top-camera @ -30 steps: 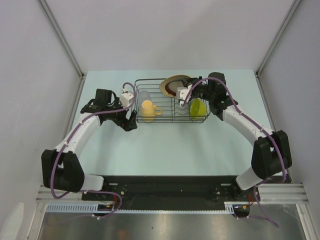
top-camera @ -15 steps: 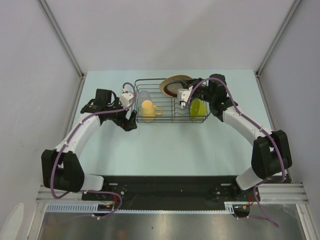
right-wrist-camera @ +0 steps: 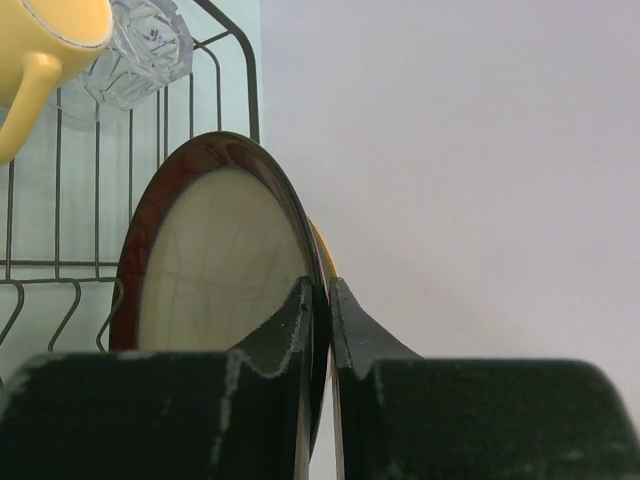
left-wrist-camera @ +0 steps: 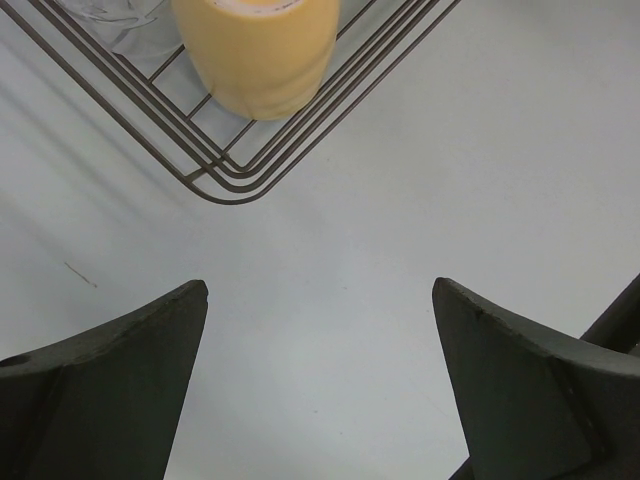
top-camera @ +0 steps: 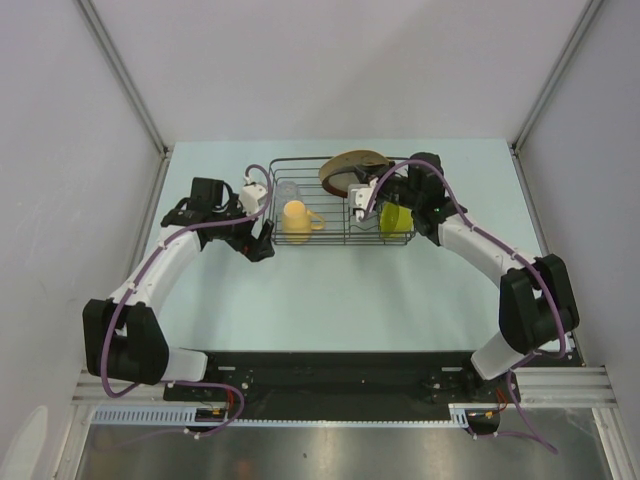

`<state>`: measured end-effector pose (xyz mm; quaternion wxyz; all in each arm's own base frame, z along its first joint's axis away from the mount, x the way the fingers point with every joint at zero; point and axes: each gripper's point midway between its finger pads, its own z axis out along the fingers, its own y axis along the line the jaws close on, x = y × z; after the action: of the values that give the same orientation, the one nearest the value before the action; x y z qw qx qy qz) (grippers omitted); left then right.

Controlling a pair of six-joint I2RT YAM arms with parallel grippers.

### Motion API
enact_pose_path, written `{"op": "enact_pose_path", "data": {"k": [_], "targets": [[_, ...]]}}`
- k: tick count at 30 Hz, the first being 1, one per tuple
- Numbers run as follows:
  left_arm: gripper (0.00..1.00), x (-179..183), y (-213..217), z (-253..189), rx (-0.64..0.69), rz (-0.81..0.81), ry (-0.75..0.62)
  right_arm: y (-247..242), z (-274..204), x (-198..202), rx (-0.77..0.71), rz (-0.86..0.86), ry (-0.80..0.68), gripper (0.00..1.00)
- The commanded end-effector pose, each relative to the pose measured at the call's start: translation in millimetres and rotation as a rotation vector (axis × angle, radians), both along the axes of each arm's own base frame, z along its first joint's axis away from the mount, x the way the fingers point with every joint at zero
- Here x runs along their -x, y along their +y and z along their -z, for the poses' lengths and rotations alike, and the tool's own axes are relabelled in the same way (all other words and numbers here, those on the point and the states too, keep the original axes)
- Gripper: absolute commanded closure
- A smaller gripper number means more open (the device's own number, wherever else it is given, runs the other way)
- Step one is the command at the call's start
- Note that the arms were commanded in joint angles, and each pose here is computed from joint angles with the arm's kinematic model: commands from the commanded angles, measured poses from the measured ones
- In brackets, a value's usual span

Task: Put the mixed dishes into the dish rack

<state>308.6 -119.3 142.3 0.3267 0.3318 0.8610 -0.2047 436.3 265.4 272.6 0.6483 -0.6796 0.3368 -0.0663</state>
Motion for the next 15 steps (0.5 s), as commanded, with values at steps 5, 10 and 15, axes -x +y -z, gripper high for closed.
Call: {"op": "enact_pose_path", "data": {"k": [5,10,15], "targets": [[0.0,-8.6,2.1,-6.8,0.004,-0.014,-0.039,7.8,-17.2,-2.9,-0.017,-0.03,-0.037,1.0],[0.0,-7.4,3.1,-5.1,0.002,-0.015,-0.038,7.0,6.3,-17.3,-0.023,0.01,0.004,1.0],[0.0,-5.9,4.6,-3.0,-0.007,-0.013,-0.036,6.1,19.1,-28.6,-0.076,0.049,0.034,1.0]]}}
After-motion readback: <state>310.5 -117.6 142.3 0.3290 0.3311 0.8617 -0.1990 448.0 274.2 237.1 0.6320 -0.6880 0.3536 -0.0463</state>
